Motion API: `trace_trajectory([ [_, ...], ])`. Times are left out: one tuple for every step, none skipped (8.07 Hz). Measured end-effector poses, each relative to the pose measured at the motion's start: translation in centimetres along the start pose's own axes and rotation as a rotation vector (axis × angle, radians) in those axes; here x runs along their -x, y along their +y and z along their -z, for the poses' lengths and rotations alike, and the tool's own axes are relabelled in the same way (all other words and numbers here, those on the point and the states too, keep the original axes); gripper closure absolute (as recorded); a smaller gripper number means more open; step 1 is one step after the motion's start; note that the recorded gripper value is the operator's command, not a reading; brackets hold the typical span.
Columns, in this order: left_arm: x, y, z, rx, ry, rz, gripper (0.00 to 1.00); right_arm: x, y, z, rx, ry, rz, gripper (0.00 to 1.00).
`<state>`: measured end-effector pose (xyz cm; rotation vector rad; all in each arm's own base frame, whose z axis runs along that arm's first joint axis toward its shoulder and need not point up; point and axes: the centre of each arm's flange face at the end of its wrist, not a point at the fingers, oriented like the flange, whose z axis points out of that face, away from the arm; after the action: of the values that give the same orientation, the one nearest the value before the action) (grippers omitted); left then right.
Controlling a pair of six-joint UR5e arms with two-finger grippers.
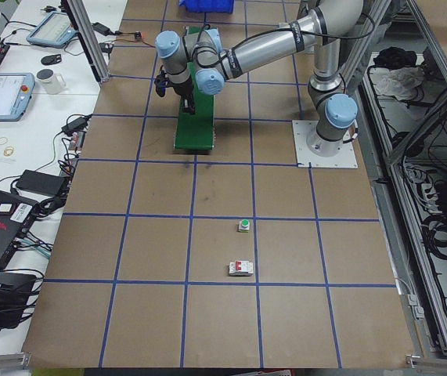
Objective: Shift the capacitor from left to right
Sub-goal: 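Carry the capacitor over the conveyor's near end and lower it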
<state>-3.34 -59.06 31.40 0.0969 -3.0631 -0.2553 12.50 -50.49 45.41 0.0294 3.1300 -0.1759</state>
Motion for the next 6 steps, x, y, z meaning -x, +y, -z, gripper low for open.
trace_trajectory([
  [0.0, -0.1, -0.4, 0.009, -0.001, 0.007, 1.00, 0.0, 0.0, 0.0, 0.000, 0.000, 0.000, 0.00],
  [0.0, -0.2, -0.8, 0.016, -0.001, 0.009, 1.00, 0.0, 0.0, 0.0, -0.001, 0.000, 0.000, 0.00],
  [0.1, -0.5, -1.5, 0.025, -0.001, 0.010, 1.00, 0.0, 0.0, 0.0, -0.001, 0.000, 0.001, 0.00],
  [0.2, -1.1, -2.2, 0.018, -0.002, 0.009, 1.00, 0.0, 0.0, 0.0, -0.001, 0.000, 0.001, 0.00],
  [0.3, -1.7, -2.8, 0.006, -0.004, 0.008, 1.00, 0.0, 0.0, 0.0, 0.000, 0.001, 0.000, 0.00],
  [0.4, -2.1, -3.2, -0.001, -0.005, 0.007, 1.00, 0.0, 0.0, 0.0, 0.000, 0.002, 0.000, 0.00],
])
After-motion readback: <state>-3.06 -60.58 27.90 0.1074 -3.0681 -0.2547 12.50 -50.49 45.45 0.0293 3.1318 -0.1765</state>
